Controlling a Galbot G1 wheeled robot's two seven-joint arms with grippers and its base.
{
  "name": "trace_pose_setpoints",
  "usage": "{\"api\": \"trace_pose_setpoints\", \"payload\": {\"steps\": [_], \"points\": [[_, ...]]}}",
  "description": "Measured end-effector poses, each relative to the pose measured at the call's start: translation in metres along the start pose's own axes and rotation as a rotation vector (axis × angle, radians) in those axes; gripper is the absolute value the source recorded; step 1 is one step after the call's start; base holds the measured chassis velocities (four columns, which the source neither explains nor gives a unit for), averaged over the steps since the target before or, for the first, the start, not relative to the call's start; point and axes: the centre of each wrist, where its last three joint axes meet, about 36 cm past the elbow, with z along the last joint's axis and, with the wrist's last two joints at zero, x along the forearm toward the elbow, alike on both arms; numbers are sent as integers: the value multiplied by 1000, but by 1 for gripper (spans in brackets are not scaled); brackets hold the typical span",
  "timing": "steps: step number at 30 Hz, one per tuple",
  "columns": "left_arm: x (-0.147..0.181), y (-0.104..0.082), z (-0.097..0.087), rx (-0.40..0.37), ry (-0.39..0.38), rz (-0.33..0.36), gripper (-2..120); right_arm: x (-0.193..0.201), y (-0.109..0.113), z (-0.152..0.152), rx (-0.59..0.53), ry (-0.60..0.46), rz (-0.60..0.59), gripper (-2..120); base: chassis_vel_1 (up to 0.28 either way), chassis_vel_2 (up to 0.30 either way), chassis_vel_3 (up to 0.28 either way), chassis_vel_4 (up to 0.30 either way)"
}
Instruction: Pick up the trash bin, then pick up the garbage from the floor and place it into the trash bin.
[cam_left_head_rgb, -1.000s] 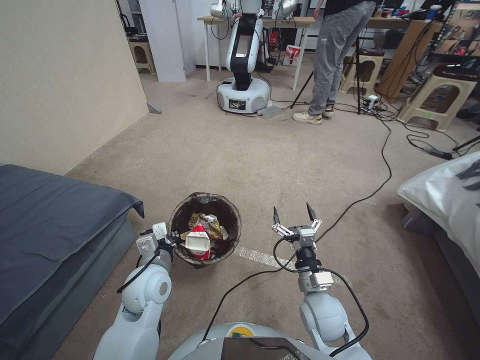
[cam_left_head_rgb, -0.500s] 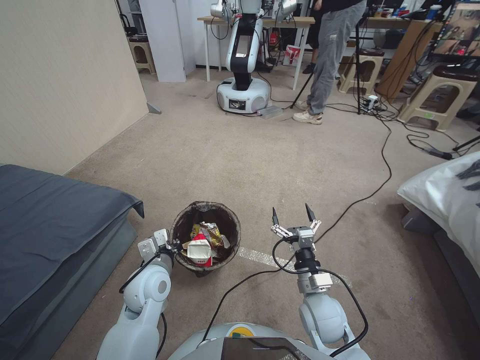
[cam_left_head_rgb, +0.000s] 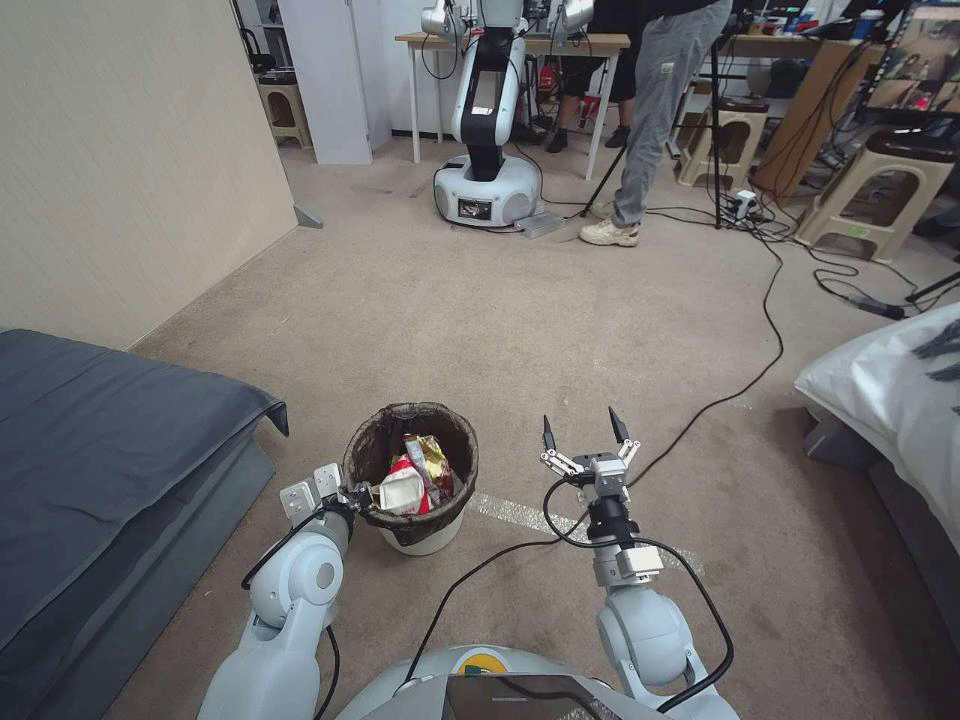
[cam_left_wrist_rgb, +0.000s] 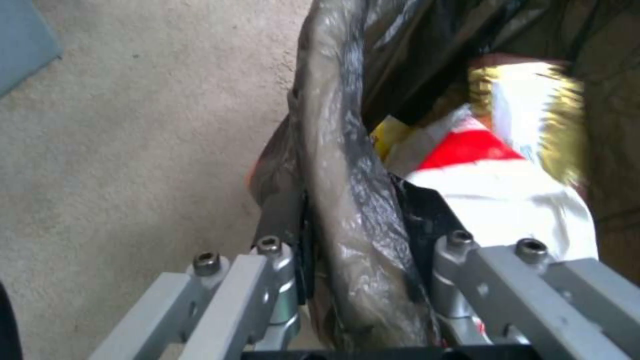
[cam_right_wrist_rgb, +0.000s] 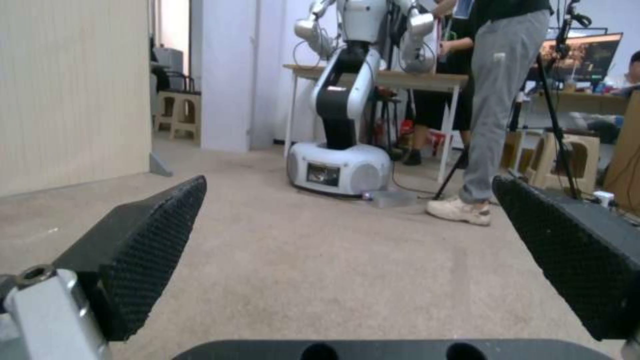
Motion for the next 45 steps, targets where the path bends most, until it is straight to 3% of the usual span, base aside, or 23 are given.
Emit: {"api": "trace_pose_setpoints", "payload": {"steps": [13, 15, 17, 19, 27, 30, 32, 33, 35, 37, 40, 45], "points": [[-5, 2, 2, -6, 3, -2, 33, 1, -1, -1, 2, -5, -8, 100, 0, 0, 0, 0], [-5, 2, 2, -9, 2, 2, 43, 1, -1, -1, 2, -5, -9, 100, 0, 0, 0, 0], [-5, 2, 2, -9, 1, 3, 45, 1, -1, -1, 2, -6, -9, 100, 0, 0, 0, 0], [-5, 1, 3, -19, -11, 15, 57, 1, -1, -1, 4, -7, -11, 100, 0, 0, 0, 0], [-3, 2, 4, -82, -102, 15, 86, -1, -1, 0, 4, -11, -6, 100, 0, 0, 0, 0], [2, 0, 4, -115, -163, 27, 96, -2, -1, 0, 3, -15, 1, 100, 0, 0, 0, 0], [8, -1, 3, -153, -256, 40, 99, -4, -2, -1, 3, -19, 9, 100, 0, 0, 0, 0], [8, -1, 3, -153, -256, 40, 99, -4, -2, -1, 3, -19, 9, 100, 0, 0, 0, 0], [11, -1, 3, -206, -397, 61, 100, -5, -2, -2, 2, -26, 24, 100, 0, 0, 0, 0], [11, -1, 4, -225, -433, 64, 100, -5, -2, -3, 1, -27, 30, 100, 0, 0, 0, 0], [12, 2, 10, -309, -566, 100, 100, -5, -1, -5, -1, -28, 63, 100, 0, 0, 0, 0], [10, 6, 22, -402, -672, 117, 100, -4, -6, -5, 19, -25, 116, 100, 0, 0, 0, 0]]}}
